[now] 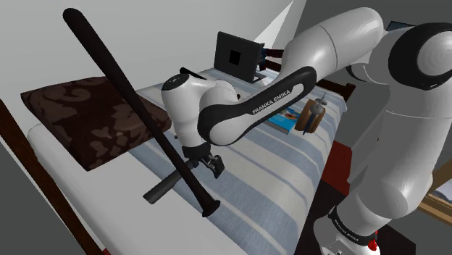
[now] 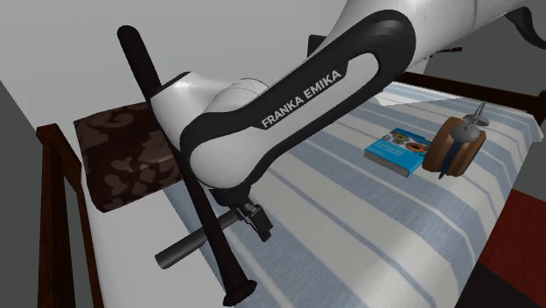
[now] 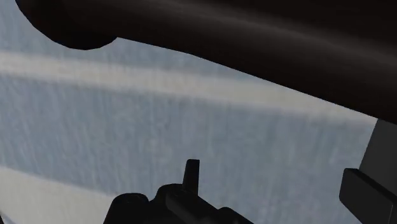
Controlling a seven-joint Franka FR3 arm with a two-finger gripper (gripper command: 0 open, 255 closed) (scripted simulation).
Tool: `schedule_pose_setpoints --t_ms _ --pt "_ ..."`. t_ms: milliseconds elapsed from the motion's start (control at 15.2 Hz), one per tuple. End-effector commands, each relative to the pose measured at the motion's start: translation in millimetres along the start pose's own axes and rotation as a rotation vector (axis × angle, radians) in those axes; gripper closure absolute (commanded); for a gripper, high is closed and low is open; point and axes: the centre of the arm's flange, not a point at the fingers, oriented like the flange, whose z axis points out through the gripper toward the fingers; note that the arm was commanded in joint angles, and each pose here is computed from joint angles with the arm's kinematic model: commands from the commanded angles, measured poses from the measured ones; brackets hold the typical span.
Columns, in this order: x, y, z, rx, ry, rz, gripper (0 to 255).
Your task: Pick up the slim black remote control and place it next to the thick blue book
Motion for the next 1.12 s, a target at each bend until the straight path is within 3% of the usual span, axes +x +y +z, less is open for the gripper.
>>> schedule_pose_setpoints --t_ms 0,528,594,660,726,792,924,1056 --pt "-19 -28 -14 0.244 -0.226 -0.010 0" --pt "-20 -29 -11 0.244 -0.226 -0.010 0" --pt "-18 -44 -12 0.246 -0.225 -0.010 255" --pt "-19 -55 3 0.242 -0.224 -0.010 255" --pt "-5 -45 -5 0.251 -0.220 -0.010 255" --pt "-24 -53 -15 0.244 -0.221 -0.009 255" --pt "10 -67 -29 0.260 -0.205 -0.010 255" --pt "-2 -69 -9 0.252 -0.212 -0.012 255"
